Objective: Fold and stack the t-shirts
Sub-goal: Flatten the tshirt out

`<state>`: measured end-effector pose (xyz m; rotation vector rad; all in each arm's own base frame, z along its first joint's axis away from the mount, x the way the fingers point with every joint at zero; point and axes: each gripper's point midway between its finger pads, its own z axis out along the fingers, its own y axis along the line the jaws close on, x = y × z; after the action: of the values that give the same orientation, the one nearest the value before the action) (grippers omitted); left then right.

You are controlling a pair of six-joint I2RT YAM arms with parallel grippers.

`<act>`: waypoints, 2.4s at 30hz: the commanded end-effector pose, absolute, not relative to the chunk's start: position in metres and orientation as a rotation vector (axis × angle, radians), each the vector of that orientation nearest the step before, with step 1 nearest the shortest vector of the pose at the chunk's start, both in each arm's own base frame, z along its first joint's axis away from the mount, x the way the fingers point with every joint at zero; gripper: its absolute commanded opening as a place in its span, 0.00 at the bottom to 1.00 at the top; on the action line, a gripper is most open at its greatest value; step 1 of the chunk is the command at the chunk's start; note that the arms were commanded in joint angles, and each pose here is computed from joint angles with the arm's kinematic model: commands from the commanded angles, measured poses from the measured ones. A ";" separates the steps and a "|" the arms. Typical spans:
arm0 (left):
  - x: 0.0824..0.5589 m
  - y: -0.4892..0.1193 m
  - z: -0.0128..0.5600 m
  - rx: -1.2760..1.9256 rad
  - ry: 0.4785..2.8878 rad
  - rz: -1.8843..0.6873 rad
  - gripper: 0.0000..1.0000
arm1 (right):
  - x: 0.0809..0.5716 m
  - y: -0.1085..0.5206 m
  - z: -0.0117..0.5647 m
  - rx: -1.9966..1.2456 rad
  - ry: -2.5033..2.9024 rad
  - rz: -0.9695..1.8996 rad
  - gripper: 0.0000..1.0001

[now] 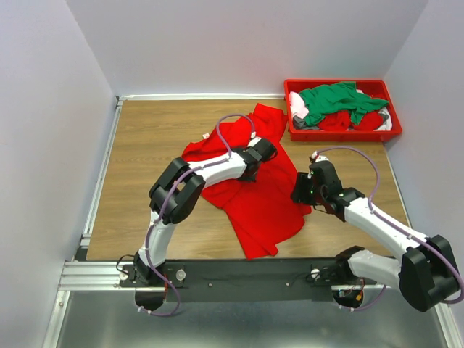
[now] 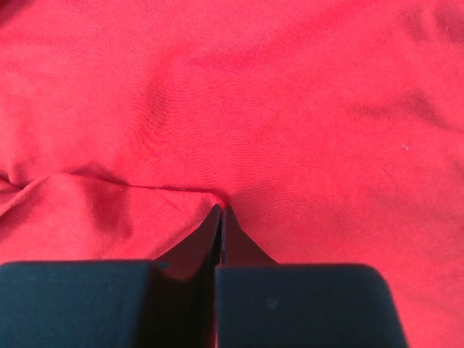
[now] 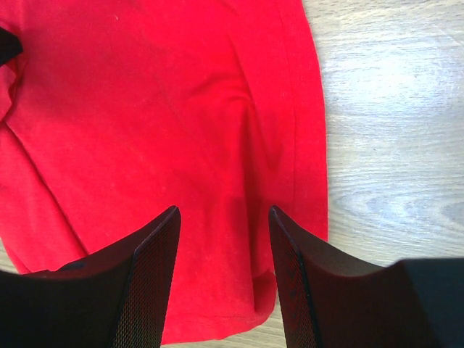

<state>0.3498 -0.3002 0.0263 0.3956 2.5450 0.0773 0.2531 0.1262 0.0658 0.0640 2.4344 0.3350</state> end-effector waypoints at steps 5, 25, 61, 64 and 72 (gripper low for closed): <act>0.359 -0.288 0.102 0.316 2.421 0.080 0.00 | 0.252 0.126 0.050 0.089 2.484 0.310 0.60; 0.368 -0.110 0.224 -0.045 2.141 0.006 0.00 | 0.270 0.106 -0.001 0.168 2.667 0.073 0.01; 0.343 -0.049 0.217 -0.094 1.915 -0.122 0.00 | 0.242 0.067 0.065 0.552 2.591 0.243 0.83; 0.342 -0.049 0.219 -0.094 1.909 -0.123 0.00 | 0.248 0.062 0.061 0.631 2.526 0.253 0.87; 0.339 -0.048 0.225 -0.082 1.885 -0.116 0.00 | 0.248 0.068 0.026 0.699 2.512 0.376 0.85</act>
<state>0.3393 -0.0475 0.2174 -0.1048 1.9200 -0.1088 0.2389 0.0589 0.0341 0.6691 2.5579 0.2782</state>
